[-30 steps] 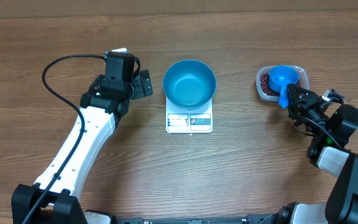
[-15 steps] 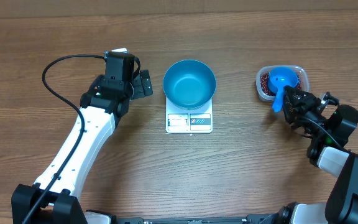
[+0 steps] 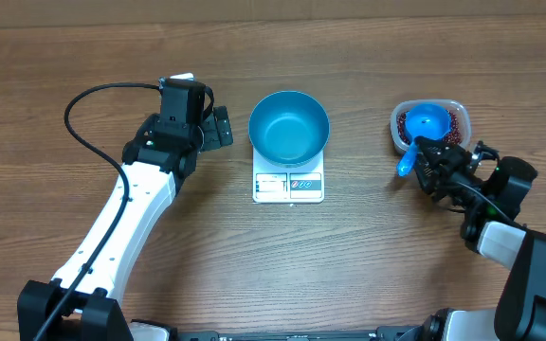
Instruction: Scoop item into bowl and weigh 150g on scale
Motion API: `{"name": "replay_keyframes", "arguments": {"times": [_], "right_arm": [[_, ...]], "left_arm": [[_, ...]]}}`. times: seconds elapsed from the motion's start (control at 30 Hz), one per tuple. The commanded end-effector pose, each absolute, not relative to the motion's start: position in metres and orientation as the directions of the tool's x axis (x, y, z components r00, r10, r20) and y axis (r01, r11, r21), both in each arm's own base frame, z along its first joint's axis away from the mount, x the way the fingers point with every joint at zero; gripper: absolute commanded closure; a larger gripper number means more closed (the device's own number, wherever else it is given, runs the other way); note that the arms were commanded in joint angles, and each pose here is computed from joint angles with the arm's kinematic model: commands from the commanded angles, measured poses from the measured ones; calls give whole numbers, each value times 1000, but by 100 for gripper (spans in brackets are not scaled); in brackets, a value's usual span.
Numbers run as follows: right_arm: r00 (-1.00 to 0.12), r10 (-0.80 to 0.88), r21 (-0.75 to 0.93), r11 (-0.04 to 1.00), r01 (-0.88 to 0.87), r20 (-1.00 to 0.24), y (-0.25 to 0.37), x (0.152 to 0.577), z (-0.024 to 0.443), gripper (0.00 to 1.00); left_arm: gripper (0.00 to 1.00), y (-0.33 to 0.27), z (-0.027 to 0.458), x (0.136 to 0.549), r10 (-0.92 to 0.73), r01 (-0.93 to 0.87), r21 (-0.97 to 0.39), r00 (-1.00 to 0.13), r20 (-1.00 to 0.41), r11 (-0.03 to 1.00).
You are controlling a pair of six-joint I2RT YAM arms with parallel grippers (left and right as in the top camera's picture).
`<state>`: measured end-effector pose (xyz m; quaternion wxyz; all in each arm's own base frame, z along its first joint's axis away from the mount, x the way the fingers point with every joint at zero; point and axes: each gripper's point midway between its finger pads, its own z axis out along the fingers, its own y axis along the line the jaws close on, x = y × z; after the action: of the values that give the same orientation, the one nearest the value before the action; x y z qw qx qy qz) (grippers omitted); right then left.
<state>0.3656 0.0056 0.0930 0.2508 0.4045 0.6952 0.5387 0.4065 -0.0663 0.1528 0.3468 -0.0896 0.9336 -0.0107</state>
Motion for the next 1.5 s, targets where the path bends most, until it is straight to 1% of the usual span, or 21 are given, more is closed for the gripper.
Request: {"name": "replay_keyframes", "arguments": {"times": [0.0,0.03,0.13,0.17,0.33,0.43,0.53,0.7,0.87,1.07,1.23,1.4,1.47], "right_arm": [[-573,819,961,134,243,31,8,366,100,52],[-577,816,961,146,234,16,9,366,101,51],[-588,808,961,183,208,-26,9,366,100,44],[-595,803,961,196,196,-42,9,365,101,43],[-617,785,967,197,160,-57,13,365,107,42],[-631,771,972,207,110,-93,15,366,116,31],[-630,769,968,223,113,-103,15,365,112,21],[-643,761,961,235,148,-87,17,360,101,11],[-669,739,965,223,139,-74,22,356,103,7],[-672,733,957,261,129,-109,21,355,98,0],[-676,733,926,307,221,-81,20,344,71,0],[-715,695,934,302,194,-76,33,340,74,0],[-732,676,938,304,167,-89,40,340,78,3]], "left_arm": [[0,-63,152,407,-172,-167,-70,-741,-649,983],[0,-63,152,407,-172,-167,-70,-741,-649,983],[0,-63,152,407,-172,-167,-70,-741,-649,983],[0,-63,152,407,-172,-167,-70,-741,-649,983],[0,-63,152,407,-172,-167,-69,-741,-649,984],[0,-63,152,407,-172,-167,-70,-741,-649,983],[0,-63,152,407,-172,-167,-69,-741,-649,984],[0,-63,152,407,-172,-167,-70,-741,-649,983],[0,-63,152,407,-172,-167,-70,-741,-649,983],[0,-63,152,407,-172,-167,-70,-741,-649,983],[0,-63,152,407,-172,-167,-69,-741,-649,984],[0,-63,152,407,-172,-167,-70,-741,-649,983],[0,-63,152,407,-172,-167,-70,-741,-649,983]]}}
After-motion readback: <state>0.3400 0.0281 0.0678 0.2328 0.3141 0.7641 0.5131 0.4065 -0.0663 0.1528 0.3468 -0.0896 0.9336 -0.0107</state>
